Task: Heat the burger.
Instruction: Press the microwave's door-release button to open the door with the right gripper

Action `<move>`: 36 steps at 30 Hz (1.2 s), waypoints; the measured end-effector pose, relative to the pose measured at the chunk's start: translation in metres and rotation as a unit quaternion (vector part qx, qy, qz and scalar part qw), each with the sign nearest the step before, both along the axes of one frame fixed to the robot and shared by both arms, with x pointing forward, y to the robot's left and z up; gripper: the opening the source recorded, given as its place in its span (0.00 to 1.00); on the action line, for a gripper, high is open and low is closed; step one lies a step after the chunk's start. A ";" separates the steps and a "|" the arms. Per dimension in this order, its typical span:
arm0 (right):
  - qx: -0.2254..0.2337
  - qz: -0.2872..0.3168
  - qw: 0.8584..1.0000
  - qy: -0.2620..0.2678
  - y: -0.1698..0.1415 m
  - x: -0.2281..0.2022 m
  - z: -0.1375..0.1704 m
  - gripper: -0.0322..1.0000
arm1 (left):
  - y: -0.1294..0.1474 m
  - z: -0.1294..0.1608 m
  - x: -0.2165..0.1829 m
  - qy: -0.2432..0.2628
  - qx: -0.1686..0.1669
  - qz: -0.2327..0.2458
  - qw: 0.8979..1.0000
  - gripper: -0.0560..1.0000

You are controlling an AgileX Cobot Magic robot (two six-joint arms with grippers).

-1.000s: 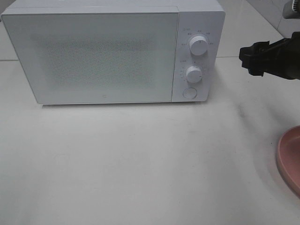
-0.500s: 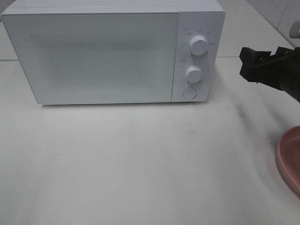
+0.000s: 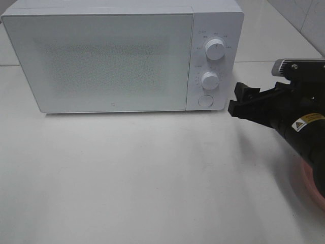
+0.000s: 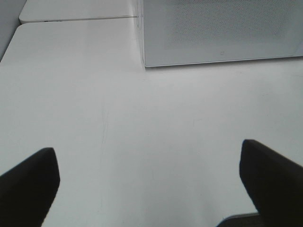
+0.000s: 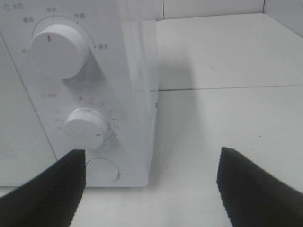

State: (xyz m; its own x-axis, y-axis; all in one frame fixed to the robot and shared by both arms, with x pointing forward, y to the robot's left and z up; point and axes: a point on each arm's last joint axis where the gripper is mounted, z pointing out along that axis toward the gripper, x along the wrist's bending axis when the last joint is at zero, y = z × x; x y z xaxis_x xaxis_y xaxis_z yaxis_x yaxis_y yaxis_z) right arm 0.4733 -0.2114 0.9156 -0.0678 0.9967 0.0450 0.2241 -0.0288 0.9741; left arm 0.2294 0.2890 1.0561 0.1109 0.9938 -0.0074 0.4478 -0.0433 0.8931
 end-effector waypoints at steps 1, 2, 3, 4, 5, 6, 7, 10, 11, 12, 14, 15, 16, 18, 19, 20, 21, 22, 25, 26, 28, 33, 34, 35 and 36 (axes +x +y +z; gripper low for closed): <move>-0.004 0.001 1.000 0.003 0.003 -0.002 -0.001 0.76 | 0.000 0.000 0.000 0.000 0.000 0.000 1.000 0.96; -0.004 0.001 1.000 0.003 0.003 -0.002 -0.001 0.76 | 0.000 0.000 0.000 0.000 0.000 0.000 1.000 0.96; -0.010 0.004 1.000 0.009 0.010 -0.005 -0.004 0.76 | 0.000 0.000 0.000 0.000 0.000 0.000 1.000 0.96; -0.012 0.003 1.000 0.013 0.012 -0.007 -0.006 0.76 | 0.000 0.000 0.000 0.000 0.000 0.000 1.000 0.96; -0.012 0.003 1.000 0.013 0.012 -0.007 -0.006 0.76 | 0.000 0.000 0.000 0.000 0.000 0.000 1.000 0.96; -0.014 0.002 1.000 0.016 0.013 -0.008 -0.007 0.76 | 0.000 0.000 0.000 0.000 0.000 0.000 1.000 0.96; -0.018 0.002 1.000 0.022 0.017 -0.010 -0.010 0.76 | 0.000 0.000 0.000 0.000 0.000 0.000 1.000 0.96; -0.022 0.006 0.999 0.031 0.024 -0.015 -0.015 0.76 | 0.000 0.000 0.000 0.000 0.000 0.000 1.000 0.96; -0.025 0.006 0.999 0.037 0.028 -0.018 -0.017 0.76 | 0.000 0.000 0.000 0.000 0.000 0.000 1.000 0.96; -0.025 0.006 0.999 0.037 0.028 -0.018 -0.017 0.76 | 0.000 0.000 0.000 0.000 0.000 0.000 1.000 0.96; -0.029 0.006 0.999 0.042 0.031 -0.021 -0.020 0.76 | 0.000 0.000 0.000 0.000 0.000 0.000 1.000 0.96; -0.029 0.006 0.999 0.042 0.031 -0.021 -0.020 0.76 | 0.000 0.000 0.000 0.000 0.000 0.000 1.000 0.96; -0.032 0.002 0.998 0.045 0.033 -0.024 -0.021 0.76 | 0.000 0.000 0.000 0.000 0.000 0.000 1.000 0.96; -0.034 0.000 0.998 0.048 0.036 -0.027 -0.022 0.76 | 0.000 0.000 0.000 0.000 0.000 0.000 1.000 0.96; -0.036 -0.001 0.998 0.050 0.038 -0.029 -0.023 0.76 | 0.000 0.000 0.000 0.000 0.000 0.000 1.000 0.96; -0.036 -0.001 0.998 0.050 0.038 -0.029 -0.023 0.76 | 0.000 0.000 0.000 0.000 0.000 0.000 1.000 0.96; -0.040 -0.002 0.998 0.050 0.040 -0.030 -0.022 0.76 | 0.000 0.000 0.000 0.000 0.000 0.000 1.000 0.96; -0.039 -0.002 0.998 0.049 0.042 -0.031 -0.022 0.76 | 0.000 0.000 0.000 0.000 0.000 0.000 1.000 0.96; -0.038 0.001 0.998 0.049 0.044 -0.032 -0.022 0.76 | 0.000 0.000 0.000 0.000 0.000 0.000 1.000 0.96; -0.038 0.001 0.998 0.049 0.044 -0.032 -0.022 0.76 | 0.000 0.000 0.000 0.000 0.000 0.000 1.000 0.96; -0.038 0.002 0.998 0.049 0.045 -0.032 -0.022 0.76 | 0.000 0.000 0.000 0.000 0.000 0.000 1.000 0.96; -0.007 -0.007 0.999 0.051 0.045 -0.032 -0.022 0.76 | 0.000 0.000 0.000 0.000 0.000 0.000 1.000 0.96; -0.007 -0.007 0.999 0.051 0.045 -0.032 -0.022 0.76 | 0.000 0.000 0.000 0.000 0.000 0.000 1.000 0.96; 0.019 -0.014 0.998 0.053 0.045 -0.032 -0.022 0.76 | 0.000 0.000 0.000 0.000 0.000 0.000 1.000 0.96; 0.033 -0.018 0.998 0.054 0.045 -0.032 -0.022 0.76 | 0.000 0.000 0.000 0.000 0.000 0.000 1.000 0.96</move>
State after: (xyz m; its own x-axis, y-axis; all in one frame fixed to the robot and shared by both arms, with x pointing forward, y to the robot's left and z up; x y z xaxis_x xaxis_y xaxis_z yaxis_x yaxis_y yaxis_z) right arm 0.4410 -0.1665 0.8937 -0.0236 0.9929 0.1165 0.3250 -0.1026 0.9401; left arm 0.2294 0.2890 1.0561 0.1109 0.9938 -0.0074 0.4478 -0.0433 0.8931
